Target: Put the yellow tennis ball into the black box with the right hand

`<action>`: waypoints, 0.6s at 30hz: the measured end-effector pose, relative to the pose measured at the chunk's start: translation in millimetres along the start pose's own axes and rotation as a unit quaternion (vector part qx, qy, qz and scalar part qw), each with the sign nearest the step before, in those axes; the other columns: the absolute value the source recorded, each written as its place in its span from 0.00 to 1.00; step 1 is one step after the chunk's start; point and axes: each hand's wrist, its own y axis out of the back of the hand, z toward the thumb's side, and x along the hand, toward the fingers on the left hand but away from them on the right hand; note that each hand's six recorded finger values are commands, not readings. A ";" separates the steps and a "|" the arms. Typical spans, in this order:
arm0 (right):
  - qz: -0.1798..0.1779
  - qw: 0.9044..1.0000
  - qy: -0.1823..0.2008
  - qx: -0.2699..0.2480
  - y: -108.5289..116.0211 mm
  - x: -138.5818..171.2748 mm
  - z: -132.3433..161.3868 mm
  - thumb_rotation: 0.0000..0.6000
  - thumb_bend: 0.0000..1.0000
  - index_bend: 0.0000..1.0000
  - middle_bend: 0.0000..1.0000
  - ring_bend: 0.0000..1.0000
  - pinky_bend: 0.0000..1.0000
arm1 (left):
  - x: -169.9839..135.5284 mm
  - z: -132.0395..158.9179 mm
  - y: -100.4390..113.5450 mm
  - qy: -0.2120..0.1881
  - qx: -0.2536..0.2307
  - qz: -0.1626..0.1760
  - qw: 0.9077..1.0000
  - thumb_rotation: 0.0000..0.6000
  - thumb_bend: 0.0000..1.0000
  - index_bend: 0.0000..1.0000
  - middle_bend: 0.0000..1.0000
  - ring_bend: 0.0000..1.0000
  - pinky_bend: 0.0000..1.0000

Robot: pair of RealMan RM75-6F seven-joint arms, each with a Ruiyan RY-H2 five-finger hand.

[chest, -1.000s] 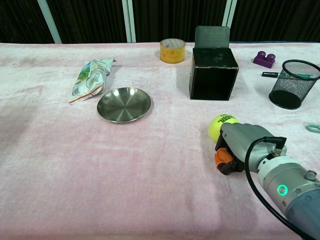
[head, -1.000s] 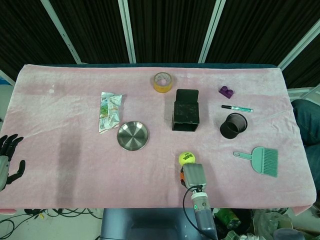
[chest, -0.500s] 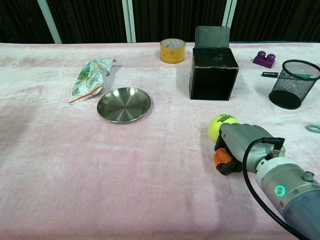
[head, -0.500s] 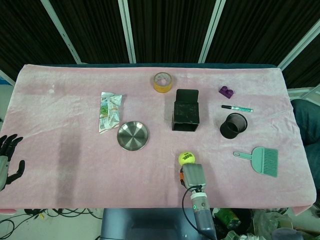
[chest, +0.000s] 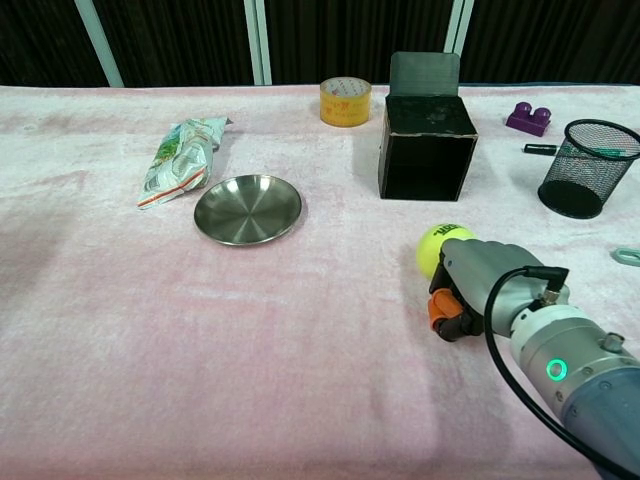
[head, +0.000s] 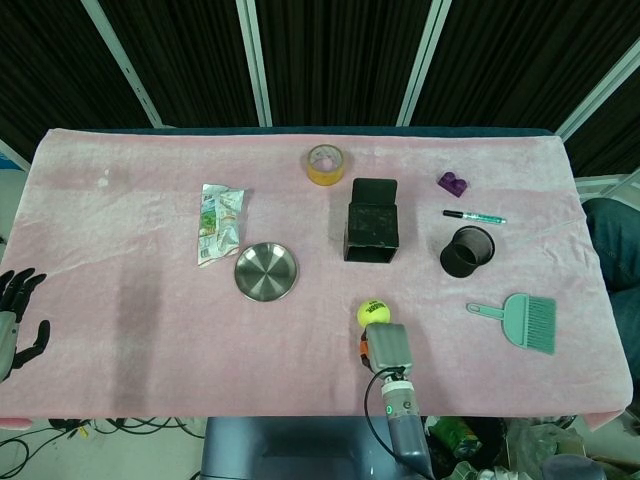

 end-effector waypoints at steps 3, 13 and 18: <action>-0.002 1.000 0.000 0.000 1.8 -4.1 1.6 1.00 0.72 1.00 0.96 0.98 1.00 | 0.1 -0.2 0.1 0.001 0.000 0.000 1.000 1.00 0.49 0.12 0.08 0.01 0.02; 0.000 1.000 -0.005 -0.015 10.1 -27.2 13.2 1.00 0.72 1.00 0.96 0.98 1.00 | 0.6 -0.8 0.4 0.002 -0.002 0.001 1.000 1.00 0.49 0.12 0.08 0.01 0.02; -0.008 1.000 -0.004 -0.021 18.6 -39.3 22.6 1.00 0.72 1.00 0.96 0.98 1.00 | 1.1 -1.2 1.0 0.003 -0.002 0.002 1.000 1.00 0.49 0.12 0.08 0.01 0.02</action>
